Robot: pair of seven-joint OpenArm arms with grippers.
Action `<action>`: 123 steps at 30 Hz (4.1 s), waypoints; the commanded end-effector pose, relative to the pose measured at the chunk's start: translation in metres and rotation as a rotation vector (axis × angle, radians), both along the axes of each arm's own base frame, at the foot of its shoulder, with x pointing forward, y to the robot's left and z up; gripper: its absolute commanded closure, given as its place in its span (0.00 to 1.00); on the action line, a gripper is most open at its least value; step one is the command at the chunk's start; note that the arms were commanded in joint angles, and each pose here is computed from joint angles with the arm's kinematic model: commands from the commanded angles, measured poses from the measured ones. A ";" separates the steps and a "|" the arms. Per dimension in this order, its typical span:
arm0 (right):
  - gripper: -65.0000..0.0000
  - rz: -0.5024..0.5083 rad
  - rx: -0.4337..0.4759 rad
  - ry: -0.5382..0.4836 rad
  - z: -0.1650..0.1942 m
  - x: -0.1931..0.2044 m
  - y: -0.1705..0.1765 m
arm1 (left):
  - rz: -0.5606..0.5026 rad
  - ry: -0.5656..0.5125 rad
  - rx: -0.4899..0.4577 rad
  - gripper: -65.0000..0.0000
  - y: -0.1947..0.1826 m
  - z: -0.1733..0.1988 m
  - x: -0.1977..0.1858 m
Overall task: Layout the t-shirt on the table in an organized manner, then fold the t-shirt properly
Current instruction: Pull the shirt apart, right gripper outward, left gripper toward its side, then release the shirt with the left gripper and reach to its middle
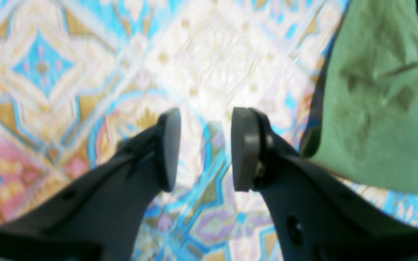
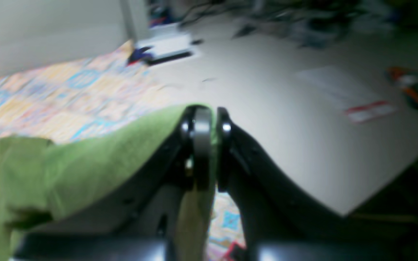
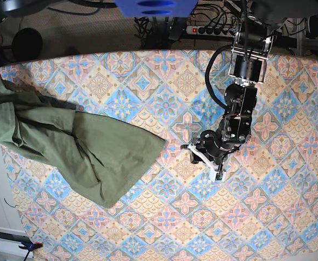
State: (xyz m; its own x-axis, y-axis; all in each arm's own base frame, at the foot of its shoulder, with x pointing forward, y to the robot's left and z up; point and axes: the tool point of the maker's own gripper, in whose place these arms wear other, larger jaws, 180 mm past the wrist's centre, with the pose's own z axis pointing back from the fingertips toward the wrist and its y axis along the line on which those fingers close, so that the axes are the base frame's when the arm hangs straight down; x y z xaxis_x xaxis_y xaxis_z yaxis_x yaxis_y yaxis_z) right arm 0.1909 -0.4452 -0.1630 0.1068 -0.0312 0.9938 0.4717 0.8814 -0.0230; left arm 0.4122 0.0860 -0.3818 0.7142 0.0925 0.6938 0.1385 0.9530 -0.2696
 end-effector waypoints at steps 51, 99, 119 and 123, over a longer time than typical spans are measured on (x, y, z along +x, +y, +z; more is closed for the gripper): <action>0.98 0.251 0.234 -0.038 -0.032 0.049 0.075 | -0.416 -0.154 -0.023 1.00 -0.028 0.048 0.006; 0.98 0.355 0.298 0.045 -0.054 0.069 0.110 | -0.085 -0.036 -0.205 0.42 0.074 0.038 0.017; 0.98 0.375 0.303 0.049 -0.056 0.073 0.117 | -0.269 0.081 -0.129 1.00 -0.002 -0.009 0.019; 0.98 0.377 0.304 0.049 -0.057 0.074 0.118 | -0.262 0.071 -0.122 1.00 0.007 -0.005 0.021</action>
State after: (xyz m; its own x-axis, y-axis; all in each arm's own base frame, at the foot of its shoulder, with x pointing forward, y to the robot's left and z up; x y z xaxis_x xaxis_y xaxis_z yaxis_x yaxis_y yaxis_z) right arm 0.2600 -0.3257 -0.2370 0.2648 -0.2902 0.9196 0.1425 0.9549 0.2603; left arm 0.4139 0.0911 -0.4115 0.8134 -0.0391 0.5804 0.3305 0.8521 -0.4058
